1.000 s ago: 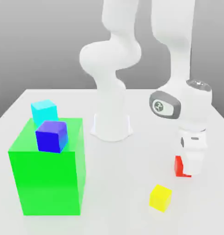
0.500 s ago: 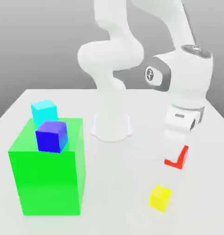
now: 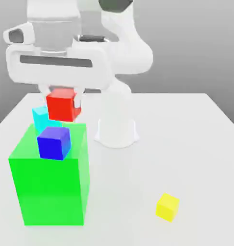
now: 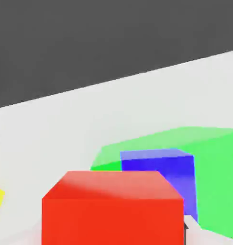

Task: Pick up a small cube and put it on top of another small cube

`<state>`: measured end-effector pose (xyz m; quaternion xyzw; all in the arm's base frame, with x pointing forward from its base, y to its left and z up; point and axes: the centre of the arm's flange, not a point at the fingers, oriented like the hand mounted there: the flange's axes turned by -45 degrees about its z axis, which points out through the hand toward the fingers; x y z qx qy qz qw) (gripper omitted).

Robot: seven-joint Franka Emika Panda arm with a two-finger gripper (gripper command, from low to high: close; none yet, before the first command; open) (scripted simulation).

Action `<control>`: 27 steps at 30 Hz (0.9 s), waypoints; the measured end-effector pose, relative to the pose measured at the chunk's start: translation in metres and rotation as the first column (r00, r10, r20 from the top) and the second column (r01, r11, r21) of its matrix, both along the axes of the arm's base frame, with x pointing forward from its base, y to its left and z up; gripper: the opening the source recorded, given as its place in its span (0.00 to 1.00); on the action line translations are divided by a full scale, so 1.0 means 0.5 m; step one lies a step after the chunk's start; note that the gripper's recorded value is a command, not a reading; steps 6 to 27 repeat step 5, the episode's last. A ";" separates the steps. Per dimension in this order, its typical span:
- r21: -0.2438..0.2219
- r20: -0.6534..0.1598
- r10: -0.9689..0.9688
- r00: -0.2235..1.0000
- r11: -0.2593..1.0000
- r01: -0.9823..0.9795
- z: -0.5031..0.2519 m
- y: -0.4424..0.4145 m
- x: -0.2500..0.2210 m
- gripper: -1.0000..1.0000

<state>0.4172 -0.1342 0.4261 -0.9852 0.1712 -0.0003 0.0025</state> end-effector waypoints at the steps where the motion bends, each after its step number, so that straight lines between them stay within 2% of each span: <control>1: 0.000 0.000 -0.008 1.000 1.000 0.008 -0.028 -0.004 -0.002 0.00; 2: 0.001 0.000 -0.011 1.000 1.000 0.011 -0.042 -0.005 -0.004 1.00; 27: 0.001 0.000 -0.011 1.000 1.000 0.011 -0.042 -0.005 -0.004 1.00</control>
